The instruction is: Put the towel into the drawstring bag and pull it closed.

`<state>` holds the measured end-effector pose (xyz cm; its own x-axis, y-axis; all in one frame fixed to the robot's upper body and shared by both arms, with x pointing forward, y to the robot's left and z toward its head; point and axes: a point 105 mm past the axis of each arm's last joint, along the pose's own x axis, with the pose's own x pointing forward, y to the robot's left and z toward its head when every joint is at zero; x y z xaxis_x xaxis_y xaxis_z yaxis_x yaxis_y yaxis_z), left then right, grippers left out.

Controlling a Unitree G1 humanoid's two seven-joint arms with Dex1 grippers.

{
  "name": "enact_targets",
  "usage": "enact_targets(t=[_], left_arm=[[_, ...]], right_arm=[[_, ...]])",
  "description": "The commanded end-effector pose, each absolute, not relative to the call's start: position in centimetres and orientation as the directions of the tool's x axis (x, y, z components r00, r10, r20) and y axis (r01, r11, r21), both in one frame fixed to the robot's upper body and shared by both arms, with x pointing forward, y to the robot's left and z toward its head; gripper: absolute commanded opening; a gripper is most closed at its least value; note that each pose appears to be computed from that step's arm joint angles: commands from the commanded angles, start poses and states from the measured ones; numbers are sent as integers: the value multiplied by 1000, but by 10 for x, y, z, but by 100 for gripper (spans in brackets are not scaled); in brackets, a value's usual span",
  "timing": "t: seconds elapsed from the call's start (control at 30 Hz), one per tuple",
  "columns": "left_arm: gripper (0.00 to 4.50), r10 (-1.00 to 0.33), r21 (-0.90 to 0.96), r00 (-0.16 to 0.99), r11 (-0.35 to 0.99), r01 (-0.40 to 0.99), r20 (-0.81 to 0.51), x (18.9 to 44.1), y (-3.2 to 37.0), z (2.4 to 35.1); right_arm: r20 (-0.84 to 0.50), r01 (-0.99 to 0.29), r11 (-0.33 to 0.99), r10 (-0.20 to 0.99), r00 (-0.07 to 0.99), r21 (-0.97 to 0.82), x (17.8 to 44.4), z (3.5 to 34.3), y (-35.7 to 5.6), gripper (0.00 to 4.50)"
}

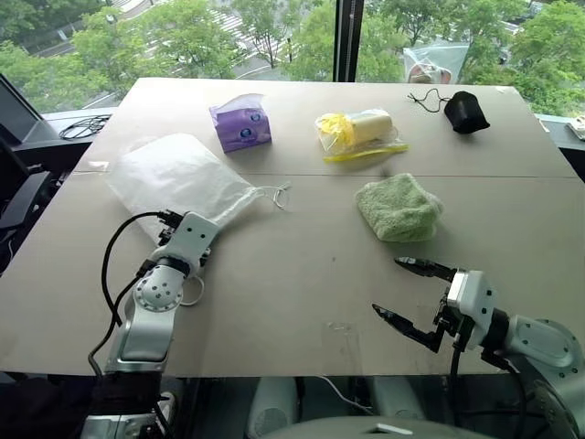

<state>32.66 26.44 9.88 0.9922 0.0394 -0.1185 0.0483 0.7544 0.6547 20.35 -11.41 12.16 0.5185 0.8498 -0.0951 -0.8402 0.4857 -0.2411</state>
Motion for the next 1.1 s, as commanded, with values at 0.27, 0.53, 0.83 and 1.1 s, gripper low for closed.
enact_targets(t=[0.27,0.53,0.83,1.1], left_arm=[[1,70,233,986,972,-34,-148,355,274,107],[1,-323,-492,939,841,226,-120,344,231,153],[1,-522,-516,837,769,379,-164,323,173,160],[1,-478,-455,848,823,340,-229,320,166,142]], right_arm=[[-21,-731,581,778,628,-357,219,137,-116,450],[-60,-742,668,740,670,-62,263,169,-133,450],[-266,-580,814,552,790,-33,377,142,-173,450],[-660,-684,724,474,583,-85,395,65,-188,450]])
